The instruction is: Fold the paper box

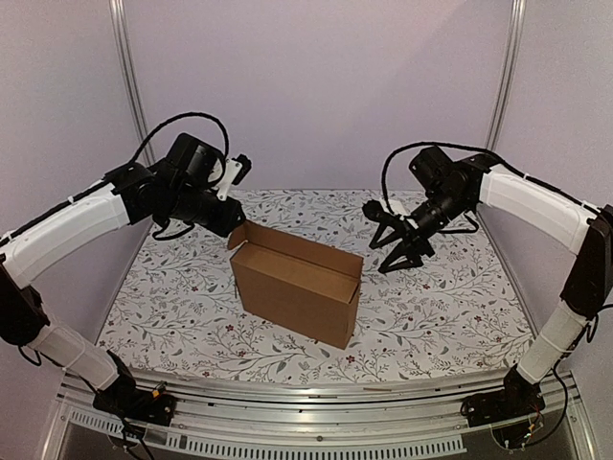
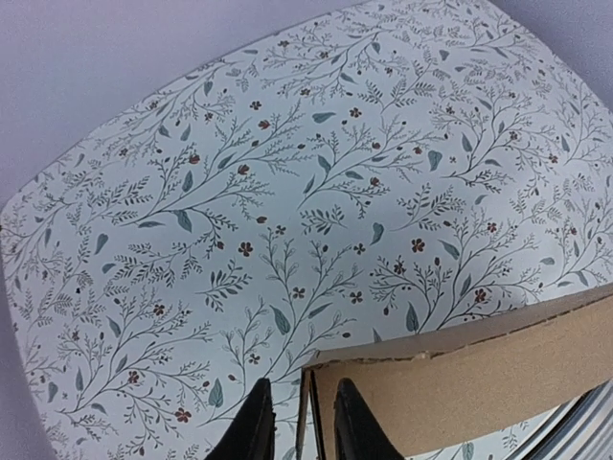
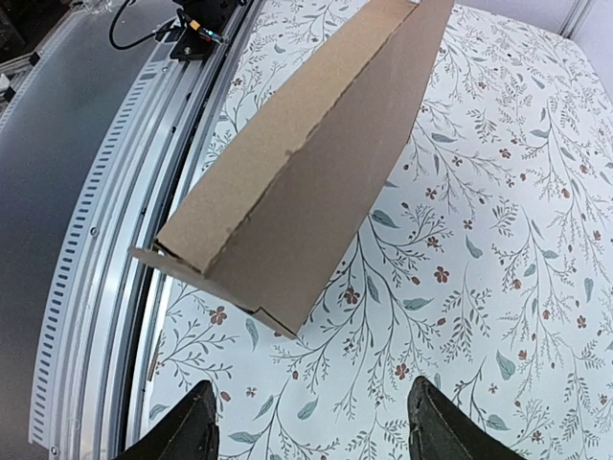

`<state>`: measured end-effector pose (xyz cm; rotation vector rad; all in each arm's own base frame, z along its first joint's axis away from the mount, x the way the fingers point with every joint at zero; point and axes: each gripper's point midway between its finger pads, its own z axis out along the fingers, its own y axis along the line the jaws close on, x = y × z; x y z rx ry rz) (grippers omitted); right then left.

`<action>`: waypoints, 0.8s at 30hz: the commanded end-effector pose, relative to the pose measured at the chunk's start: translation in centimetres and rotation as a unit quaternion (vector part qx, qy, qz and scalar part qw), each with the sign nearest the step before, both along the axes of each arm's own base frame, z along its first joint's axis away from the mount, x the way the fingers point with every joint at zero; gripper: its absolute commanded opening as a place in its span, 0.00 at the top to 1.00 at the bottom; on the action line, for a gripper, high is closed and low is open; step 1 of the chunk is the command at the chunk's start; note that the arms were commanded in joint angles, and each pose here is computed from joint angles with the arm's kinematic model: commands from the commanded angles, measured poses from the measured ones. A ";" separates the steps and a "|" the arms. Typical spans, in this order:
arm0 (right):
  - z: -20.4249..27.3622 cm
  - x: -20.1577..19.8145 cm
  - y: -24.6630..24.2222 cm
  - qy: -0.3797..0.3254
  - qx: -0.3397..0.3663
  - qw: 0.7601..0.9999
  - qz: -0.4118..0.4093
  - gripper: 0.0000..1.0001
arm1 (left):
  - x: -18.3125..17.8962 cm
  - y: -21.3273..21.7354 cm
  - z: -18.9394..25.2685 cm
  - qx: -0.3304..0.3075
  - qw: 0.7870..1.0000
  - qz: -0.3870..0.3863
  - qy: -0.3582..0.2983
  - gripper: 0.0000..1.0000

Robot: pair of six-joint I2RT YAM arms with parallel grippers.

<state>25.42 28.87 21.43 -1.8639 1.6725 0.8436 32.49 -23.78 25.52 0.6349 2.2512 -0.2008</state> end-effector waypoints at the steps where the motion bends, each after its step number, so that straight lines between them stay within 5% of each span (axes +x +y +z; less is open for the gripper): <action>1: 1.3 0.5 1.7 -0.004 0.014 1.000 -0.023 0.33 | 0.2 0.5 -1.6 0.022 0.999 0.006 0.031 0.79; 24: 1.0 -0.7 3.8 -0.042 -0.004 0.999 -0.027 0.40 | -1.6 1.0 -3.4 0.024 0.997 0.013 0.079 0.99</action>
